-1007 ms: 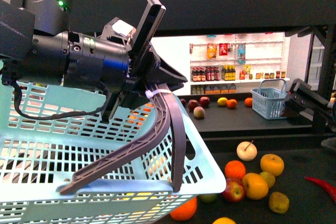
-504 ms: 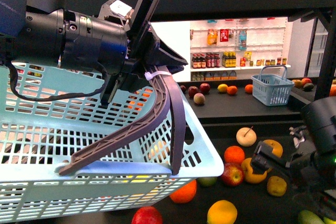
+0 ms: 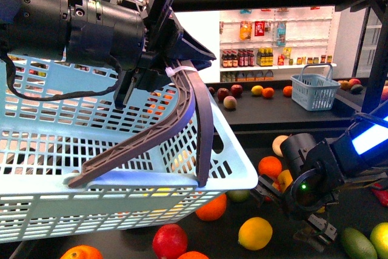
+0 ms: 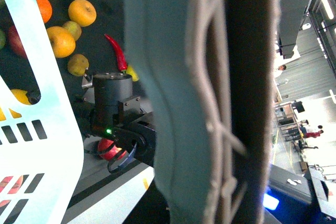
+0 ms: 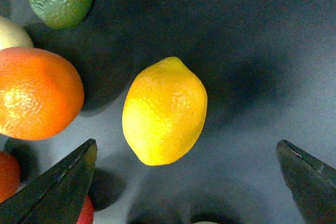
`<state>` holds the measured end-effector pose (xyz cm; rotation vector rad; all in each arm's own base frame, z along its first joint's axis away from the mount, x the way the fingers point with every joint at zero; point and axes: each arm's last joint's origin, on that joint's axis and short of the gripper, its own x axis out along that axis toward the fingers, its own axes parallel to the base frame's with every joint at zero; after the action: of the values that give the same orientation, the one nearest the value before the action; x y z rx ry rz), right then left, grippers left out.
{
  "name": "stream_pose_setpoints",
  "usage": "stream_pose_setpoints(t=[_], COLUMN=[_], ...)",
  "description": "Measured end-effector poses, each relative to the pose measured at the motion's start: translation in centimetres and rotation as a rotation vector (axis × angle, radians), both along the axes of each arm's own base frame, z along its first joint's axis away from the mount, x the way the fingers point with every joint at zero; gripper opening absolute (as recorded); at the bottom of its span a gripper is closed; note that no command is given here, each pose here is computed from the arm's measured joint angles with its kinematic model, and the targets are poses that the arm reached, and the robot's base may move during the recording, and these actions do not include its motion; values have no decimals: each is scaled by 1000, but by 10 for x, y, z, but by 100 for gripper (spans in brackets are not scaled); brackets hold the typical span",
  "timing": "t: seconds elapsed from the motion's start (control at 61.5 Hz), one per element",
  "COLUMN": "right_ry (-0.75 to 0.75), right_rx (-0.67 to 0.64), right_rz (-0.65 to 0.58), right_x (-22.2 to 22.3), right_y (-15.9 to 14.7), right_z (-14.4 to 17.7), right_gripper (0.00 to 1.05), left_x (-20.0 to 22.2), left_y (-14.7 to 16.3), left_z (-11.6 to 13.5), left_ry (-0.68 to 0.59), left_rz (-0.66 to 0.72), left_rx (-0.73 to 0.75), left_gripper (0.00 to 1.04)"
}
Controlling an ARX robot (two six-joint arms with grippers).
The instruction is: Pick lemon from shelf
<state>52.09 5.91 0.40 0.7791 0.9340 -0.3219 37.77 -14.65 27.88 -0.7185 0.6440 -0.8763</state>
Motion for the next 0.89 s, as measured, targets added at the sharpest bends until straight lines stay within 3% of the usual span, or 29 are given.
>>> stream_pose_setpoints(t=[0.894], right_ry=[67], right_rx=[-29], right_rz=[4], right_x=[42], right_y=[33], right_z=[-52], right_gripper=[102], left_x=[0], left_y=[0], left_z=[0], left_ry=[0], left_rz=[0], left_rx=[0], left_gripper=[8])
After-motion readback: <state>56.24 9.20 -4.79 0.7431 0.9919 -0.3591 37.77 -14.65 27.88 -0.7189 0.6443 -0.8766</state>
